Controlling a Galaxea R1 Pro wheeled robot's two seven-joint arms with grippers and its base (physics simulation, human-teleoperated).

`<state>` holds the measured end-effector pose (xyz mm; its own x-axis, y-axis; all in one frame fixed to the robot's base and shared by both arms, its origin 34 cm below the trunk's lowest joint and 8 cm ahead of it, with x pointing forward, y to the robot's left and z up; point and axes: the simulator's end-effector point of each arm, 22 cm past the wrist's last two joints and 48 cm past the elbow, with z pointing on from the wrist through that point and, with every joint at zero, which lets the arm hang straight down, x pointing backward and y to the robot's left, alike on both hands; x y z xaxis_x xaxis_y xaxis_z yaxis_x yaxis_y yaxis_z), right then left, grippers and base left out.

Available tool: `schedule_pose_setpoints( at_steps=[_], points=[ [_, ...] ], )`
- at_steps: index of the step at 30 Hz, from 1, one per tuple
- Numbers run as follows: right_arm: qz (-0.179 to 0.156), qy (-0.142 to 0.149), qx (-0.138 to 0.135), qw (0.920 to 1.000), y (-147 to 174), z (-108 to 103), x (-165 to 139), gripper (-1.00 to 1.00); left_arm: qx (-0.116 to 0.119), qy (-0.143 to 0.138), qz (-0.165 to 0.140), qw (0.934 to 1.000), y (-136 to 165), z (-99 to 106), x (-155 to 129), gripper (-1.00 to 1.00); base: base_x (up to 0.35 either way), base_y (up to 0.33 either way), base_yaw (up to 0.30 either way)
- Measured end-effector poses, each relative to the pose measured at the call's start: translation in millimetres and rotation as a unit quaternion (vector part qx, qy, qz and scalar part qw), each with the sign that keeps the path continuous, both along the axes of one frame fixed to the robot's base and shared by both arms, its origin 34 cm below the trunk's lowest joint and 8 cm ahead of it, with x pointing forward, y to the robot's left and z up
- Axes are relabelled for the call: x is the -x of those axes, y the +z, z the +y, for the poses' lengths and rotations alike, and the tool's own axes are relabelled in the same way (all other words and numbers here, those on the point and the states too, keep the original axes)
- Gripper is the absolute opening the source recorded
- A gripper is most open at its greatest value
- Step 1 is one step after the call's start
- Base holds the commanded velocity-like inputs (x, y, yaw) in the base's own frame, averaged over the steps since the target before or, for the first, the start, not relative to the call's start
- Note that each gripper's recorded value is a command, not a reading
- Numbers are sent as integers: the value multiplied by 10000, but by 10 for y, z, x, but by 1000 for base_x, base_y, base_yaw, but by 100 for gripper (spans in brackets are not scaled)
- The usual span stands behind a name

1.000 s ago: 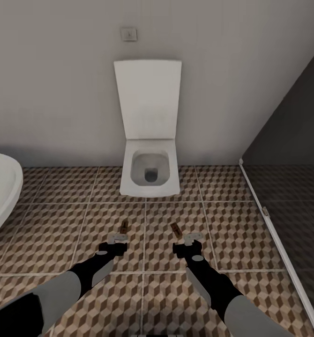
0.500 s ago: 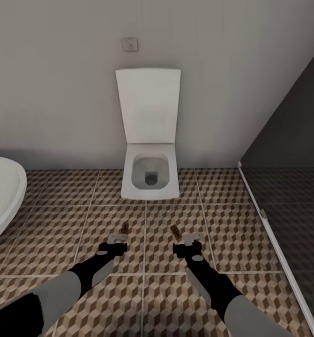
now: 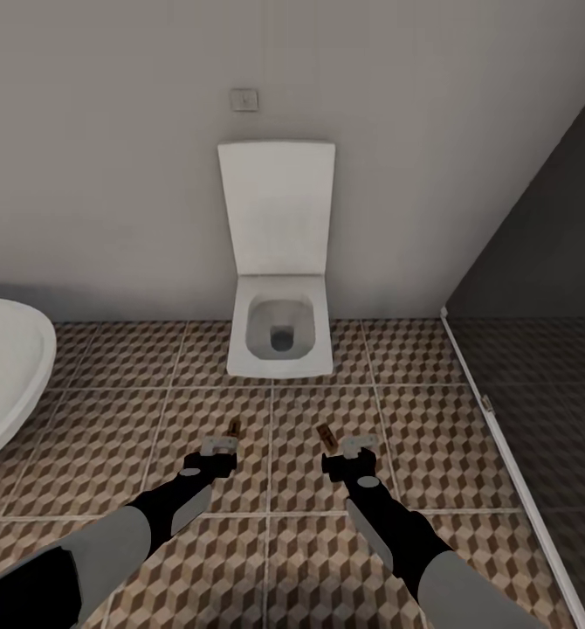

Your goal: Take the four mousetraps from the cabinet in the bathroom and place them on the bathroom floor. Make sure all four end up on the same floor surface, and ensure that at least two of them are either under or directly next to the same bathroom sink.

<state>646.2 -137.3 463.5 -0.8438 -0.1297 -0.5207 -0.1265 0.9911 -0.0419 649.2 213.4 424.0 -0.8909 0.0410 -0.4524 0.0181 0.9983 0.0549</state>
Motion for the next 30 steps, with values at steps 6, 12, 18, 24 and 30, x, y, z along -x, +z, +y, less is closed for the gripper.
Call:
schedule_pose_setpoints(
  at_steps=[6,12,18,24,30],
  points=[
    [-11,2,-1,10000,118,1,-13,100,-3,-4,-13,10000,118,1,-16,100,0,0,0],
    [-30,2,-3,10000,240,5,-29,100,-2,-2,-31,10000,241,1,-34,100,0,0,0],
    [-70,-1,-4,10000,383,6,-61,100,-3,-3,-71,10000,383,1,-67,100,0,0,0],
    [-122,-6,-4,9999,531,7,-95,100,-2,-1,-118,9999,531,1,-105,100,0,0,0],
    [-174,-7,-4,9998,680,7,-130,100,1,-4,-165,9999,677,-5,-139,100,0,0,0]
  ],
)
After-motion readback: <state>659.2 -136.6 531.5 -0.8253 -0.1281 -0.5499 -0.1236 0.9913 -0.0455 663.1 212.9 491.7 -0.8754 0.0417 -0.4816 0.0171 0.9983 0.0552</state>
